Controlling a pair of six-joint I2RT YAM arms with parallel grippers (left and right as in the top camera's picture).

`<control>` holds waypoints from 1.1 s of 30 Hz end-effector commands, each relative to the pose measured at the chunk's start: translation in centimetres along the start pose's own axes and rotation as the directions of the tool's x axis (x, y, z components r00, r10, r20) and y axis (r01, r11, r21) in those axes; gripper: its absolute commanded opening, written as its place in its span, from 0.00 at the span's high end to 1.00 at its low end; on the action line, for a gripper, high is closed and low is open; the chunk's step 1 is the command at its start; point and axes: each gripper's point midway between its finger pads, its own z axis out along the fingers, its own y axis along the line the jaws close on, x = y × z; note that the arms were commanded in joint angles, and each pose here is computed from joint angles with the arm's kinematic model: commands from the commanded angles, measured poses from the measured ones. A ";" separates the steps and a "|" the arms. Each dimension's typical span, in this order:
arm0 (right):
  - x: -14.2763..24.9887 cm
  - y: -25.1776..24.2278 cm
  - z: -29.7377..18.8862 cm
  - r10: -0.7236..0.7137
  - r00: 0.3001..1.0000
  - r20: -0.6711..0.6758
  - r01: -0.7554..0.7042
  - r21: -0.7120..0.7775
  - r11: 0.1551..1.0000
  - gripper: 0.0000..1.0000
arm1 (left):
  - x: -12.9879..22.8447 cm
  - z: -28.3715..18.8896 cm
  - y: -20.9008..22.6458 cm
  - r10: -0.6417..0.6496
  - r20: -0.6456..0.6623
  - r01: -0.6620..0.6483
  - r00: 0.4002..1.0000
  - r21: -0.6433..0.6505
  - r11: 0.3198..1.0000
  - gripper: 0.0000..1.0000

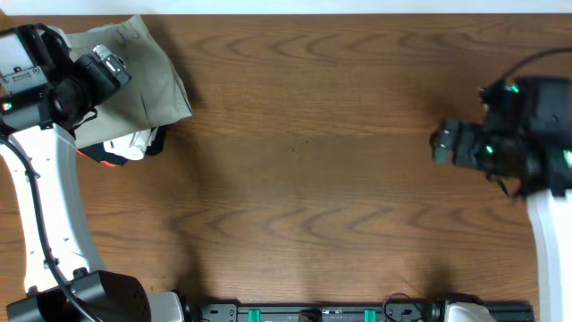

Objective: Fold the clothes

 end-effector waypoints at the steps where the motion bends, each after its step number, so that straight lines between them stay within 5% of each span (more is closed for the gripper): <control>1: 0.4 0.9 -5.0 -0.022 0.987 0.160 0.027 -0.030 0.999 0.01 | 0.0 -0.9 -0.4 0.006 0.013 -0.006 1.000 0.013 1.000 0.02; 18: 9.1 2.3 -22.2 -0.082 0.695 0.714 0.257 -0.140 0.956 0.01 | 0.0 -0.9 -0.4 0.006 0.013 -0.006 1.000 0.013 1.000 0.02; 33: 11.2 1.3 -19.9 -0.047 0.577 0.816 0.277 -0.142 0.950 0.01 | 0.0 -0.9 -0.4 0.006 0.013 -0.006 1.000 0.013 1.000 0.02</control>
